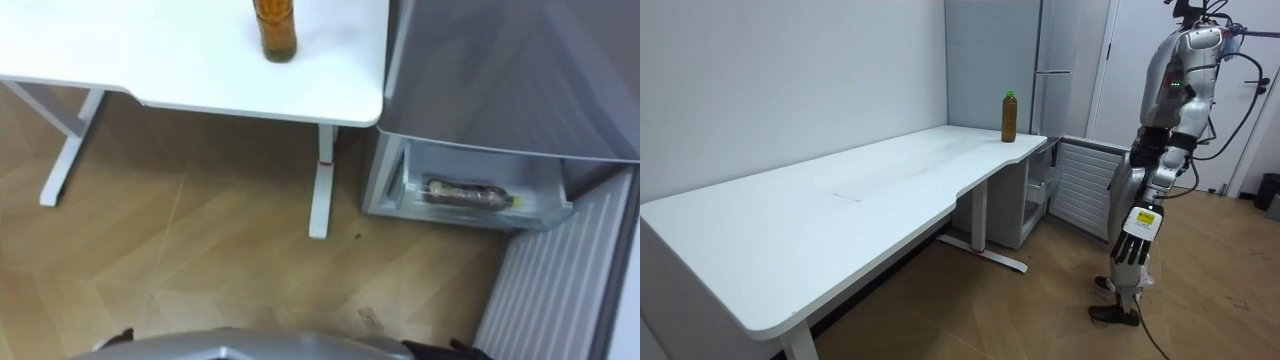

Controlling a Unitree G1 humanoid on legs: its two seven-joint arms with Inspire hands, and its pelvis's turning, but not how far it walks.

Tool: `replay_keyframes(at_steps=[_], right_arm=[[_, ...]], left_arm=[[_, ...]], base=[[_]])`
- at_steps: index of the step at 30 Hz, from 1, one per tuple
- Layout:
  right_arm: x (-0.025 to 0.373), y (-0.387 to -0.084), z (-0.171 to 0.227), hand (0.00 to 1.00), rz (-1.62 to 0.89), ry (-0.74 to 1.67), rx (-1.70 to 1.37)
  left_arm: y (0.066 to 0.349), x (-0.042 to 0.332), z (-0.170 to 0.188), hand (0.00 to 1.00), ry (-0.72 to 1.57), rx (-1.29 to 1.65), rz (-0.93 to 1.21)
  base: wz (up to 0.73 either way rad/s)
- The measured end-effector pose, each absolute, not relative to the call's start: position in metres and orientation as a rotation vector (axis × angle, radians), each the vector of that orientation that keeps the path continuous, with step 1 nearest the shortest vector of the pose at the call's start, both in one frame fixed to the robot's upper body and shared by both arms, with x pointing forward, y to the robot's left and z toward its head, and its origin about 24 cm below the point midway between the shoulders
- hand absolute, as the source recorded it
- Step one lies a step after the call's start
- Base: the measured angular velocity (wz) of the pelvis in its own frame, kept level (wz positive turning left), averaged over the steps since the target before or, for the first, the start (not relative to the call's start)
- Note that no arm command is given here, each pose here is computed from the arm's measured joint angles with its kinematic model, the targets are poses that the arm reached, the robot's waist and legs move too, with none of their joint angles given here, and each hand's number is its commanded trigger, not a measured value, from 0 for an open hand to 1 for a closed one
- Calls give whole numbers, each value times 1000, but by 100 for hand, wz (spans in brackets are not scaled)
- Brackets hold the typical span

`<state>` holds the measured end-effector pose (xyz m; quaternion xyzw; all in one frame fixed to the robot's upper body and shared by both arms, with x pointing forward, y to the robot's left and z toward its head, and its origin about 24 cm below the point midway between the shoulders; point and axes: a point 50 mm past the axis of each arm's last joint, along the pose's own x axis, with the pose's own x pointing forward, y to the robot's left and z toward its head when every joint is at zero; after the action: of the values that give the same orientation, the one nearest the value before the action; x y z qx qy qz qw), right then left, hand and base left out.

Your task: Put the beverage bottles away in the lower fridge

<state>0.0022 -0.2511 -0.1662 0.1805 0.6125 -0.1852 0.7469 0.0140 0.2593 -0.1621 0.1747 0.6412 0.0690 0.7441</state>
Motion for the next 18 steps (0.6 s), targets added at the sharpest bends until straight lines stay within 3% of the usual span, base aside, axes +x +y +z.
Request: replay_keyframes(at_steps=[10, 18], right_arm=[[-6, -245, -168, 0, -448, 1385, 381], [9, -247, -168, 0, -382, 1376, 269]], left_arm=[[251, 15, -165, 0, 1437, 353, 181], [258, 51, -157, 0, 1259, 300, 333]], base=[[-7], [0]])
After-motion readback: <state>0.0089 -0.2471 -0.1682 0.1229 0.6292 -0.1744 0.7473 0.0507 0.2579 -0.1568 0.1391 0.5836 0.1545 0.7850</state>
